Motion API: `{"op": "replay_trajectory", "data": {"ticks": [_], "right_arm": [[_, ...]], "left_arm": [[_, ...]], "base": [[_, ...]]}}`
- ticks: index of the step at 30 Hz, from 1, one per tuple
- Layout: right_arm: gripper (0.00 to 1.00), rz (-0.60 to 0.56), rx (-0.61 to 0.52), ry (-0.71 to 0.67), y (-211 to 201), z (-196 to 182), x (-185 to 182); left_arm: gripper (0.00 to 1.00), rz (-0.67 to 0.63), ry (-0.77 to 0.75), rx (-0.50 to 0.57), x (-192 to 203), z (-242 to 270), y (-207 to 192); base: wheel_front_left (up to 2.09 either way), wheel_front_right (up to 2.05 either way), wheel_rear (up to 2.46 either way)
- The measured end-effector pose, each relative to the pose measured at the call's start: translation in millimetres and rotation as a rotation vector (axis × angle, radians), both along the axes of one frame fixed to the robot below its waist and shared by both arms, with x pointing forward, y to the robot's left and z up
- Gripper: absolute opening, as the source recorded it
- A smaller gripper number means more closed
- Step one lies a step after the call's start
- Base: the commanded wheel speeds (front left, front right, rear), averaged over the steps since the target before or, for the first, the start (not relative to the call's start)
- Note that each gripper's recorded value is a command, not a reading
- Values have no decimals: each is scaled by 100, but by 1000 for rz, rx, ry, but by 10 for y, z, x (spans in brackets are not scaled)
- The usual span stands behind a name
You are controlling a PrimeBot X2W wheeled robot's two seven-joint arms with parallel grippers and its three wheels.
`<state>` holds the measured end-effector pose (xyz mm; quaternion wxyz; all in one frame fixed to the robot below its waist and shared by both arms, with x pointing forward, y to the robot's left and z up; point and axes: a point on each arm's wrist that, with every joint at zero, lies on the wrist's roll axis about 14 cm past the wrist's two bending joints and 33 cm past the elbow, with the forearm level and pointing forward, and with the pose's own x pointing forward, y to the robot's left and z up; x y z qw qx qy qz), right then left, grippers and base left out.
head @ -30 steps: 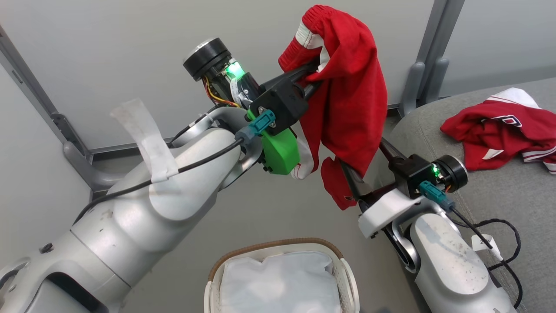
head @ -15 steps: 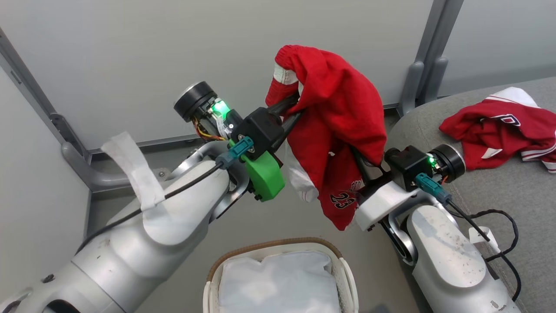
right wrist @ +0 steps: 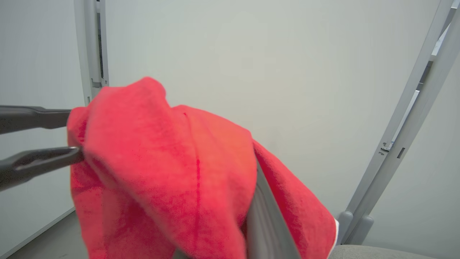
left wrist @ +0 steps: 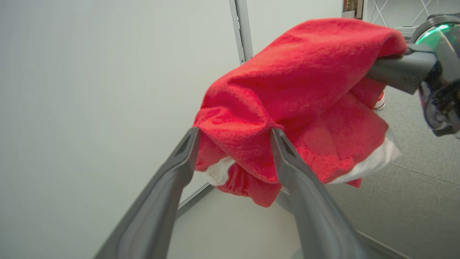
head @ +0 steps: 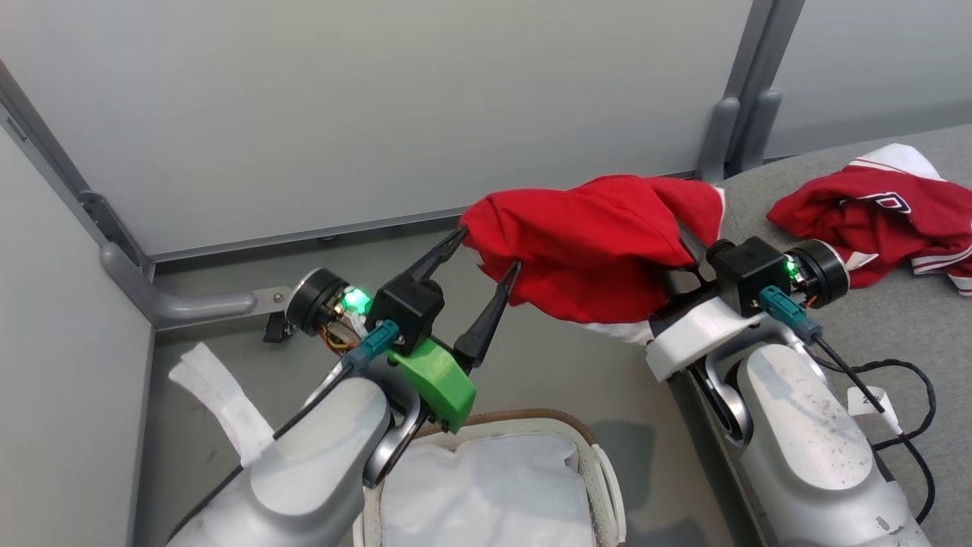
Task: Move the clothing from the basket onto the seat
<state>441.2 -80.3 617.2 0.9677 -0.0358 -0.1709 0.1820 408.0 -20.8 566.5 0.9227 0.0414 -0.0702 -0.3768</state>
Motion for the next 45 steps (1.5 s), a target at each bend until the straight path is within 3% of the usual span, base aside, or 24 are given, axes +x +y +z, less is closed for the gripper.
{"op": "replay_trajectory", "data": {"ticks": [12, 28, 37, 45], "right_arm": [[0, -76, 13, 2, -251, -17, 74], [0, -146, 18, 66, -508, -272, -2], [0, -232, 2, 65, -821, -281, -7], [0, -374, -19, 65, -1353, -290, -54]], "left_arm": [[100, 108, 201, -102, -264, -607, 184], [100, 136, 258, -143, -387, -800, 179], [100, 62, 262, -124, -384, -848, -54], [100, -73, 263, -104, -329, -899, -484]], "base": [[0, 0, 0], [0, 0, 0], [0, 0, 0], [0, 0, 0]]}}
